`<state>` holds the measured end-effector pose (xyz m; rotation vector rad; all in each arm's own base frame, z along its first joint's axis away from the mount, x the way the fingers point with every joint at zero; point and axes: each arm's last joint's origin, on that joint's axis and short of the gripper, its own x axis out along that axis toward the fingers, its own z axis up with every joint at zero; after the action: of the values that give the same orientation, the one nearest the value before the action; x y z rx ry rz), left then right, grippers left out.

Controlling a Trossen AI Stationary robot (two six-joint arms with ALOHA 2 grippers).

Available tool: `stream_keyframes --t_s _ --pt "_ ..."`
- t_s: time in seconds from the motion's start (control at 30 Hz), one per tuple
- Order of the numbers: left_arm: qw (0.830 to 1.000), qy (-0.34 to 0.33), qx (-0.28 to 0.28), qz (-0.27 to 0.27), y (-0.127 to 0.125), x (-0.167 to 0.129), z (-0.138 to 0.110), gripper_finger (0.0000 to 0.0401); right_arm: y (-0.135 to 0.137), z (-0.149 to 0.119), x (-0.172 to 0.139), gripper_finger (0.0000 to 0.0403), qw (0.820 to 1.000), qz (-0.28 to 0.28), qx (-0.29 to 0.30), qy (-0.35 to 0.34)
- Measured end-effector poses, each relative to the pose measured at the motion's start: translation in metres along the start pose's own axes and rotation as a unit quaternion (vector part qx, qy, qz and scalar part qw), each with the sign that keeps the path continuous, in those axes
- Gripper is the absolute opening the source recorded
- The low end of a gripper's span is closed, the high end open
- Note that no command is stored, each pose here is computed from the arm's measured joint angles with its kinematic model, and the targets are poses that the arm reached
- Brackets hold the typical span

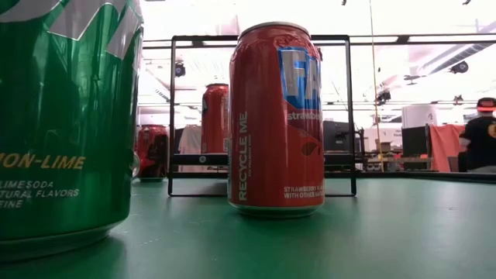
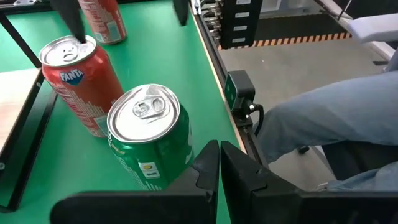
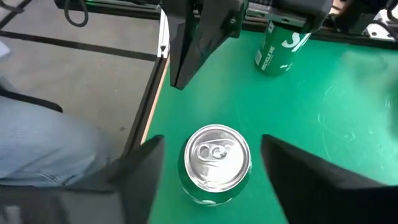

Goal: Place canned beverage on shelf
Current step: Put the green soda can on the shelf and aligned with the other green soda can

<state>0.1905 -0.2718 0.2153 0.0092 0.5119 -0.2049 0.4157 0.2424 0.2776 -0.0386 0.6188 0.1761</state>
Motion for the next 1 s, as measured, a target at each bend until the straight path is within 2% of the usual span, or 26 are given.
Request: stream_keyframes --t_s 0.13,0.23,0.37,0.7,1.0 --pt "1.0 -0.001 -0.001 0.002 0.001 0.001 0.0 0.0 -0.001 -0.001 0.004 0.0346 1.0 0.002 0.001 0.002" --pt "1.0 -0.001 -0.002 0.005 0.002 0.001 0.001 0.0 -0.003 -0.003 0.009 0.0377 1.0 0.001 0.0 0.002" --pt "1.0 -0.001 -0.003 0.006 0.003 0.002 0.001 0.0 -0.009 -0.007 0.019 0.0383 1.0 -0.007 0.001 0.01" --pt "1.0 -0.001 -0.003 0.007 0.003 0.002 0.002 0.0 -0.015 -0.022 0.042 0.0384 0.999 0.015 0.002 0.044" --pt "1.0 -0.001 -0.003 0.008 0.004 0.003 0.001 0.0 -0.022 -0.027 0.052 0.0384 0.998 0.019 0.006 0.057"
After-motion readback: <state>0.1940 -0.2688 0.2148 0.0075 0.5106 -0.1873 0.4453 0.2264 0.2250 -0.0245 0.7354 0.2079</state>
